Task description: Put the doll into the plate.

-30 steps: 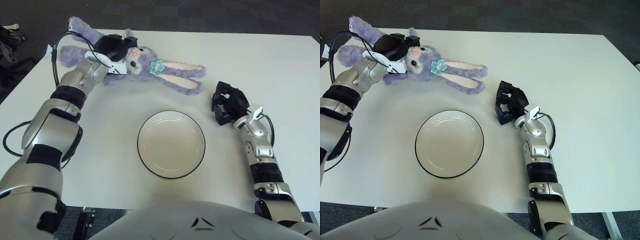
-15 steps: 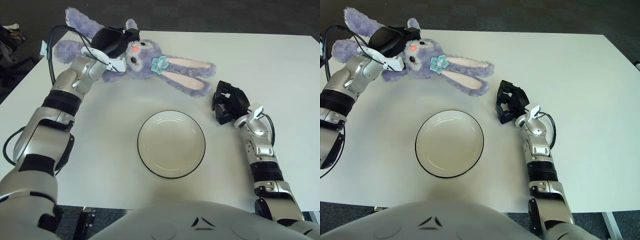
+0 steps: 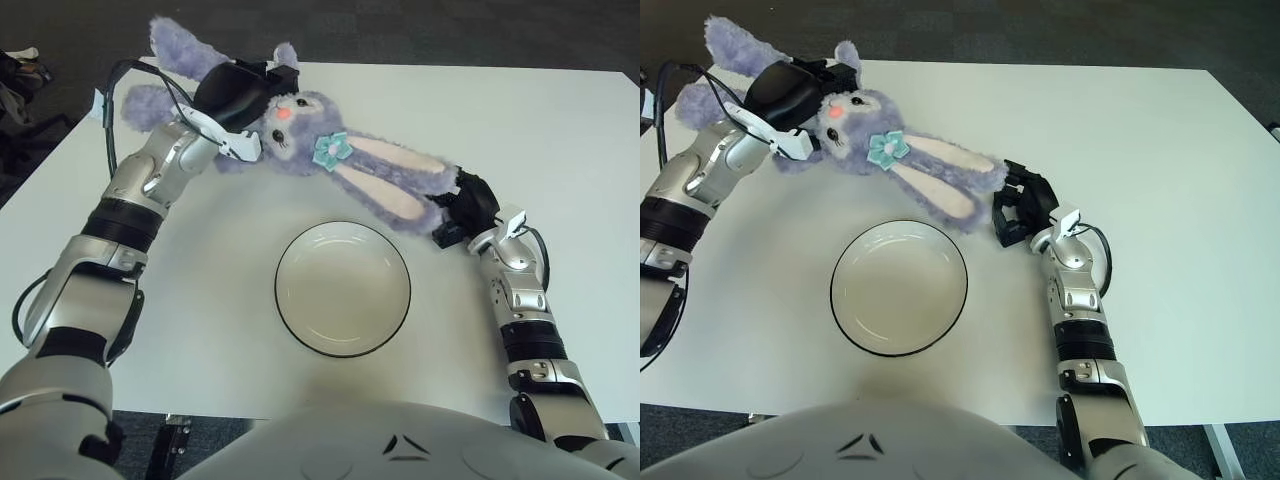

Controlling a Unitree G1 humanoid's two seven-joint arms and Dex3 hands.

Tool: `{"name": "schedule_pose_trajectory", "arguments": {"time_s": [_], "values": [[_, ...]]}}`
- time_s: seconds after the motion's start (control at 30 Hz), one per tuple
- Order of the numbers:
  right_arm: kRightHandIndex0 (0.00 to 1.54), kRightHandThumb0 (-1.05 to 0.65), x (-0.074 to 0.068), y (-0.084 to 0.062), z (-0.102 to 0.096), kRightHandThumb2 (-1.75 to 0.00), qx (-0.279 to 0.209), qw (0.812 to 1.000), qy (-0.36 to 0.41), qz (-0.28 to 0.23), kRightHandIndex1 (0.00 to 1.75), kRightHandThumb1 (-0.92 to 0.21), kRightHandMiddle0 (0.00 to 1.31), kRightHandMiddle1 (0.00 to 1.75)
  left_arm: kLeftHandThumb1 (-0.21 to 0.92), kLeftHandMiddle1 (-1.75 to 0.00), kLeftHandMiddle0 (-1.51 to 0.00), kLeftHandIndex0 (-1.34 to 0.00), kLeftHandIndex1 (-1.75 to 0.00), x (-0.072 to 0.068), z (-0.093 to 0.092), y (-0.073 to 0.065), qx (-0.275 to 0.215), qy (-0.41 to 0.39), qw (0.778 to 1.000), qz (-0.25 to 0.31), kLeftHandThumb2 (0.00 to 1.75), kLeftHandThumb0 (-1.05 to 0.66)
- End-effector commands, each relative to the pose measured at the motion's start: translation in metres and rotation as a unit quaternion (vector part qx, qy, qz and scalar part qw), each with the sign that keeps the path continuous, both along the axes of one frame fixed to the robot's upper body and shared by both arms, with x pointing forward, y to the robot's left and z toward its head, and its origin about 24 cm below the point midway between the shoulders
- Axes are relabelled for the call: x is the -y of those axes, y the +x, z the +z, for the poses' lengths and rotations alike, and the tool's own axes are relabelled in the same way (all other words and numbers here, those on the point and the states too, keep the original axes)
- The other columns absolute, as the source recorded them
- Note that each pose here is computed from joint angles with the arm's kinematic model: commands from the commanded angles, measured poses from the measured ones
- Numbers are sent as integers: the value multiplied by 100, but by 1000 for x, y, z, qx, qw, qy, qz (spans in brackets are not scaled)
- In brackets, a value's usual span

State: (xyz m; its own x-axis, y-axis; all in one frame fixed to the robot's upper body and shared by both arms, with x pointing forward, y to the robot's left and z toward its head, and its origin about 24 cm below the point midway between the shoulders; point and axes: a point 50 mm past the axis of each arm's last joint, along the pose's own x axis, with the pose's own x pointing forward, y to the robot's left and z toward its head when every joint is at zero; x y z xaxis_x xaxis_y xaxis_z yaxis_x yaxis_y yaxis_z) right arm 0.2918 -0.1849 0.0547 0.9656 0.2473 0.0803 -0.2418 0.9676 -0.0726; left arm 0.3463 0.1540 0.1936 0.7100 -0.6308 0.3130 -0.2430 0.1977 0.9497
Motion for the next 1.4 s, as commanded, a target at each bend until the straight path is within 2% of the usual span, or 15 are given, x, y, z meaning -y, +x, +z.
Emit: {"name": "schedule_pose_trajectory", "arguments": {"time_s": [0.0,0.3,0.8,1.1,1.37], "values": [[88,-1,6,-13,-33,-175,-85,996,-9,-11,174,6,69,175,-11,-160,-97,-72,-175,-4,8,-6,19,-4,1000,-16,175,0],[89,-1,5,-12,-33,-175,-85,996,-6,-9,172,7,69,175,-11,-161,-97,-70,-175,2,7,-17,15,-14,998,-51,175,0],[89,-1,5,-10,-34,-175,-89,996,-13,-9,173,6,68,175,-6,-166,-92,-66,-175,8,-8,-43,-47,-66,992,-99,172,0],[89,-1,6,-10,-34,-175,-87,996,-15,-6,175,8,73,169,-2,-167,-89,-63,-175,13,-8,-59,-57,-65,988,-131,168,0],[89,-1,6,-10,-35,-175,-97,995,-2,-16,175,9,75,167,0,-168,-87,-61,-175,16,-16,-74,-61,-51,983,-163,166,0]]}}
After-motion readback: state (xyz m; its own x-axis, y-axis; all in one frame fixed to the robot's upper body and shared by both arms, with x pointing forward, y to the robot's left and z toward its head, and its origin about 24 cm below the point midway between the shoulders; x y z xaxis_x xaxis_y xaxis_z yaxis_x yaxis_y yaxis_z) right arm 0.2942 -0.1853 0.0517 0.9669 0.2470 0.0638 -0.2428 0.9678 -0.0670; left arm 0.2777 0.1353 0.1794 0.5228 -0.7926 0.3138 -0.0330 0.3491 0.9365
